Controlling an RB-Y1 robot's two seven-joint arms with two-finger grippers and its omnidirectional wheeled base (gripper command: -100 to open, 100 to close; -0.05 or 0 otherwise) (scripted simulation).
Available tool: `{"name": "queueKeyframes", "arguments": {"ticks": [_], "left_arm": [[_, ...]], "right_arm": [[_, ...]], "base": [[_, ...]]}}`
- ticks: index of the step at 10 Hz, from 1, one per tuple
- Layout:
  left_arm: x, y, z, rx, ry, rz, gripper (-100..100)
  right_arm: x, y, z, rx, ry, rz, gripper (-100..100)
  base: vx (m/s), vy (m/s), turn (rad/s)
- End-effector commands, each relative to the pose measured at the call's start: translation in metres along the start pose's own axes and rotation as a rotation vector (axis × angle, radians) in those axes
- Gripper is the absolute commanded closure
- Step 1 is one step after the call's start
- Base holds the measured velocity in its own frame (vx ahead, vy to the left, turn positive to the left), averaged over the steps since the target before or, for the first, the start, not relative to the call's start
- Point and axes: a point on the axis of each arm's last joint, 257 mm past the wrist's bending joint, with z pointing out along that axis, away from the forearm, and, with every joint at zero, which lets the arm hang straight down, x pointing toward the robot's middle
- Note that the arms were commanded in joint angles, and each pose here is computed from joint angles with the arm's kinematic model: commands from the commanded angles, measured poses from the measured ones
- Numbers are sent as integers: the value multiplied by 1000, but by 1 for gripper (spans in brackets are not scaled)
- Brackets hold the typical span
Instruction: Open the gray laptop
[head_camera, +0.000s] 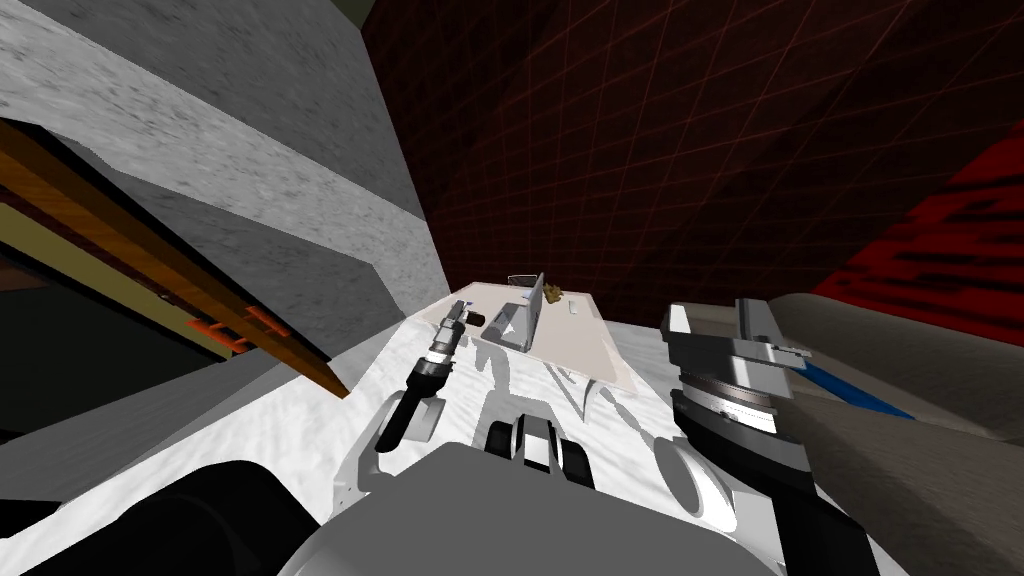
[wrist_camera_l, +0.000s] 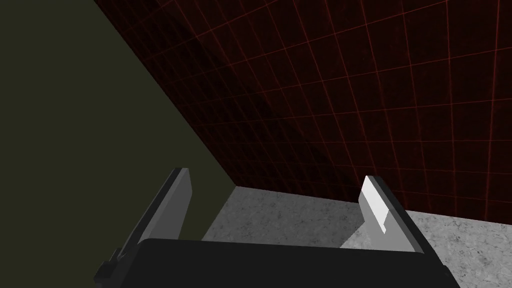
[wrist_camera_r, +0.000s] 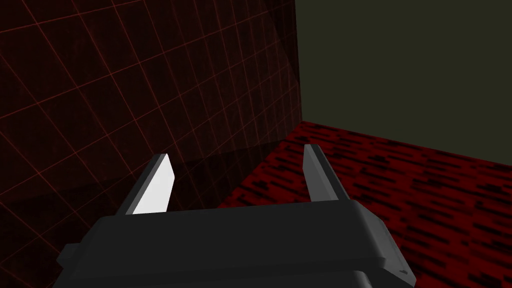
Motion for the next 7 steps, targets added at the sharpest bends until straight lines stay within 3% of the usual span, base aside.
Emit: {"name": "queueKeyframes", "arguments": {"ticks": [1,7], "left_arm": [[5,19,-3,-62,35,42,-100],[12,62,-15,-200,132,165,-100]], "right_arm": [[0,0,0,0,0,0,0],[0,0,0,0,0,0,0]], "base": [[43,-118,-39],[65,-128,-55]]}}
